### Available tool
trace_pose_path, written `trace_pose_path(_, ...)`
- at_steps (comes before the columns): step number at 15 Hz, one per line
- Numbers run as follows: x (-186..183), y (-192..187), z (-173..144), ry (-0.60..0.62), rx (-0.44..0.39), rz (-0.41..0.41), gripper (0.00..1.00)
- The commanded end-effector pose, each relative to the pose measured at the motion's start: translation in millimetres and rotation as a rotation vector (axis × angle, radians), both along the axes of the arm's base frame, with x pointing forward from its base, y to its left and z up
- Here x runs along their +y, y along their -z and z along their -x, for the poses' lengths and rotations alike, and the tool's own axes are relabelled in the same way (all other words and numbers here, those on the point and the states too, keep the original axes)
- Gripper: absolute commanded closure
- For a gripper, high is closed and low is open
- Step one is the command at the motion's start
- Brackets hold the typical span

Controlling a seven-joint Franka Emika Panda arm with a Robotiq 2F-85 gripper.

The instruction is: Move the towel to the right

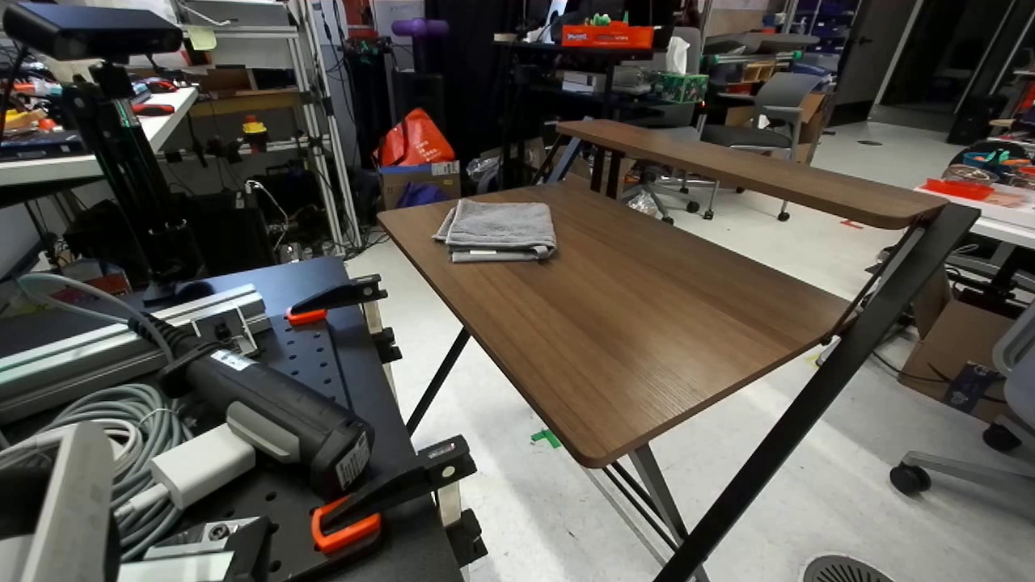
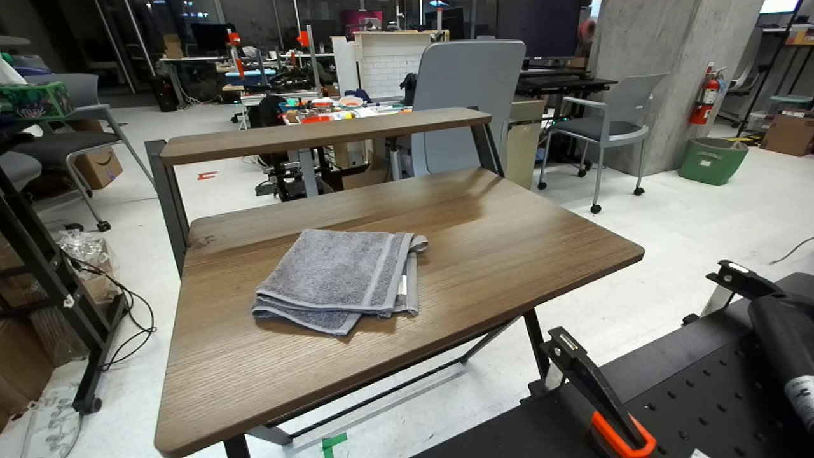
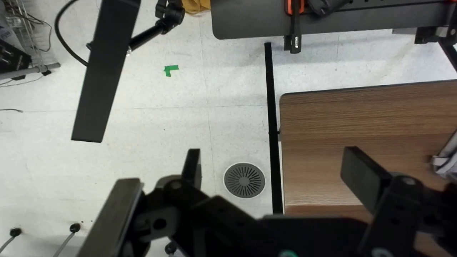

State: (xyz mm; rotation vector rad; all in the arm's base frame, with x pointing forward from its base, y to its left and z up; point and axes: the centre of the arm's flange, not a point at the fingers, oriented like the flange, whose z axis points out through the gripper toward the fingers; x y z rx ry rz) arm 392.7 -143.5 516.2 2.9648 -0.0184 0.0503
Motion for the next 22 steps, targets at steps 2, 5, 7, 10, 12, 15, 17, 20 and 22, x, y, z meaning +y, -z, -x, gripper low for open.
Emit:
trace_pose_path(2,40.5,43.2,-50.9,-0.078,-0.018,0.022,0.0)
trace_pose_path(5,74.2,70.8,-81.1,-0.154,-0.049,0.022,0.0)
trace_pose_path(7,107.6,92.6,-102.4,-0.237,-0.045,0.018,0.0)
trace_pose_path(10,163.9,122.5,-126.1,-0.37,-0.041,-0.028,0.0)
trace_pose_path(12,205.5,143.1,-143.0,-0.441,-0.043,-0.058,0.0)
trace_pose_path(15,264.1,169.8,-166.8,-0.529,-0.017,-0.091,0.0)
trace_pose_path(17,296.0,184.1,-174.3,-0.585,0.007,-0.109,0.0)
trace_pose_path(20,335.2,217.6,-196.1,-0.665,0.04,-0.136,0.0)
trace_pose_path(22,356.9,247.3,-209.4,-0.701,0.081,-0.147,0.0)
